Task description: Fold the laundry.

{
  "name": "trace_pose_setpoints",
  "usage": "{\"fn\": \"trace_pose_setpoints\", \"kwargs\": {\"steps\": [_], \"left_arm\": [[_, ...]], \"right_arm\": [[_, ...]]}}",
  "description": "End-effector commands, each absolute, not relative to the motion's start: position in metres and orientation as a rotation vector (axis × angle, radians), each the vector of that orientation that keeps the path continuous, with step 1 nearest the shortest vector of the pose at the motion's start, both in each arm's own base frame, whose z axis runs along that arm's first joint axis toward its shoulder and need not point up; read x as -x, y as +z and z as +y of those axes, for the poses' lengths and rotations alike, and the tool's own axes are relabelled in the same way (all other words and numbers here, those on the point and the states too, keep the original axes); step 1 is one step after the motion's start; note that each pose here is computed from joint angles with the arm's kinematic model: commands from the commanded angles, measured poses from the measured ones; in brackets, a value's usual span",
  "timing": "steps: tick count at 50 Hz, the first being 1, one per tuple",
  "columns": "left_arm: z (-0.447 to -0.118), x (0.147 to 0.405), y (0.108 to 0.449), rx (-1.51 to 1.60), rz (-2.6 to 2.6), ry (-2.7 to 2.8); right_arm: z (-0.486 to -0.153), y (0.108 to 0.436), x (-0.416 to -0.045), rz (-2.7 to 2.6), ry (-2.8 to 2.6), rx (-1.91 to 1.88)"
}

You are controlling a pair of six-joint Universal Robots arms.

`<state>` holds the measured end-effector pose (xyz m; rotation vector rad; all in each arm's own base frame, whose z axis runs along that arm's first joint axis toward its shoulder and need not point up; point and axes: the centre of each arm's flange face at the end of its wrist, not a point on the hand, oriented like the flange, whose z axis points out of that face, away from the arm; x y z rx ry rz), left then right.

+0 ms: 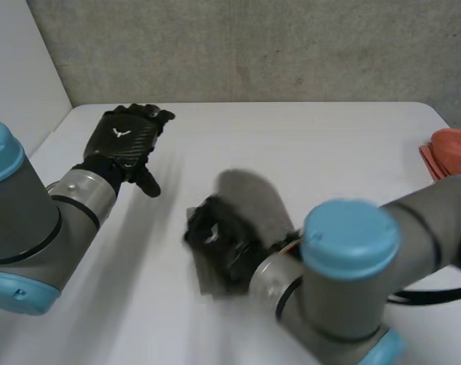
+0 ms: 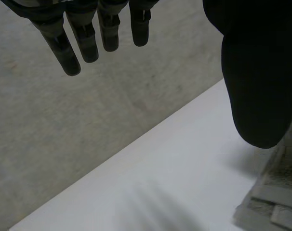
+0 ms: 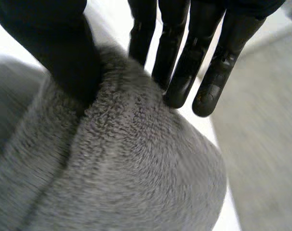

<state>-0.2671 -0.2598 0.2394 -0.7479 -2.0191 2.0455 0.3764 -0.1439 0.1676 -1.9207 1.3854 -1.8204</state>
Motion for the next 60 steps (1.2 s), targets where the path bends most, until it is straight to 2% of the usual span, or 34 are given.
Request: {"fn": "trace_pose_setpoints", "kwargs": {"steps": [1,3,4,9,15,23,30,33,38,41,42,47,50,54,60], "left_arm": [[-0.258,0.268,0.24,0.723,-2.042,2.063],[-0.254,0.272,0.241,0.736,-2.025,2.057],[-0.249,0.279,0.241,0.758,-2.004,2.044],[-0.23,0.304,0.234,0.835,-1.954,1.978],[-0.205,0.331,0.208,0.924,-1.95,1.844],[-0.202,0.334,0.155,1.031,-2.161,1.606],[-0.204,0.327,0.142,1.065,-2.295,1.502],[-0.21,0.326,0.147,1.051,-2.294,1.517],[-0.21,0.329,0.159,1.041,-2.245,1.545],[-0.208,0.33,0.199,1.009,-2.117,1.644],[-0.206,0.33,0.225,0.995,-2.023,1.699],[-0.201,0.329,0.27,0.998,-1.825,1.763],[-0.2,0.327,0.29,1.024,-1.714,1.765],[-0.2,0.321,0.302,1.057,-1.65,1.729],[-0.206,0.315,0.3,1.036,-1.697,1.682]], "right_arm": [[-0.147,0.158,-0.365,1.492,-1.687,1.762],[-0.17,0.169,-0.355,1.605,-1.707,1.618],[-0.192,0.185,-0.342,1.698,-1.734,1.451],[-0.236,0.205,-0.31,1.911,-1.684,1.016],[-0.251,0.182,-0.311,2.077,-1.44,0.883],[-0.258,0.144,-0.314,2.19,-1.325,1.045],[-0.262,0.133,-0.308,2.264,-1.374,1.155],[-0.261,0.134,-0.305,2.282,-1.394,1.176],[-0.258,0.156,-0.301,2.238,-1.511,1.144],[-0.255,0.173,-0.299,2.179,-1.623,1.117],[-0.251,0.183,-0.297,2.142,-1.681,1.1],[-0.231,0.201,-0.291,2.059,-1.778,1.081],[-0.209,0.197,-0.292,2.042,-1.74,1.109],[-0.178,0.178,-0.3,2.001,-1.668,1.176],[-0.16,0.156,-0.31,1.915,-1.695,1.214]]}}
